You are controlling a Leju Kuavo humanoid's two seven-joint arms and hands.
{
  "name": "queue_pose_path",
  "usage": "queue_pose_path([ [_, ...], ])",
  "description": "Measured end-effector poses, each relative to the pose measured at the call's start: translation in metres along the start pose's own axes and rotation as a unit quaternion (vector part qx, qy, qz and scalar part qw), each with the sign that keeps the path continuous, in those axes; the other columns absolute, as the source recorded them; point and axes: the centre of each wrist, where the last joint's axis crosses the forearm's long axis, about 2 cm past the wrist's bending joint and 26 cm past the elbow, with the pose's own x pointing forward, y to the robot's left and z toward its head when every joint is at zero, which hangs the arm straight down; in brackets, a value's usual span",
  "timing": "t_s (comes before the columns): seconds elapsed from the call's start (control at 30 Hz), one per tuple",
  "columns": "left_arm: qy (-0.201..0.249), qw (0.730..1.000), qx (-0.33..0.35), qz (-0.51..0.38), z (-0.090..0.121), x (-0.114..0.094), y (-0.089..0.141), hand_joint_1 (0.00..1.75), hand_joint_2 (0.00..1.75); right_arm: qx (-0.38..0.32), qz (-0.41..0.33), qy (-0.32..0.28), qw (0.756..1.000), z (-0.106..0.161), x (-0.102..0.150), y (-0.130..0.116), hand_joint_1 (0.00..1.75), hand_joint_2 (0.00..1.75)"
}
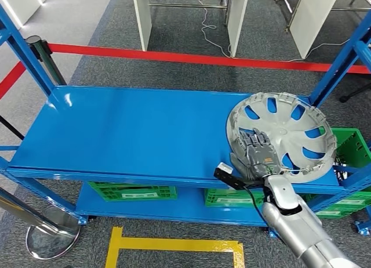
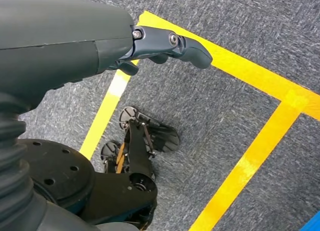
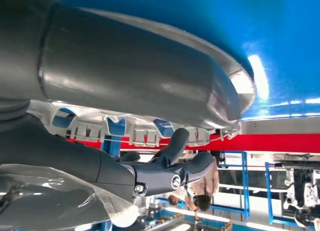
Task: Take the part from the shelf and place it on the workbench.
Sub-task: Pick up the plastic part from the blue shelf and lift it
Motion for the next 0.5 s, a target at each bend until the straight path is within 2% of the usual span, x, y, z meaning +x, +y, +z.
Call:
queue_pose_path([
  [0.27,0.001,1.000,0.000,0.000,0.000,-0.001,0.000,0.00,1.75,-0.002,-0.014,0.005,1.000,0.002,0.004,-0.001,0.00,0.00],
  [0.5,0.001,1.000,0.001,0.002,0.001,-0.002,0.000,0.00,1.75,-0.010,-0.064,0.034,0.997,0.011,0.020,0.005,0.00,0.00],
])
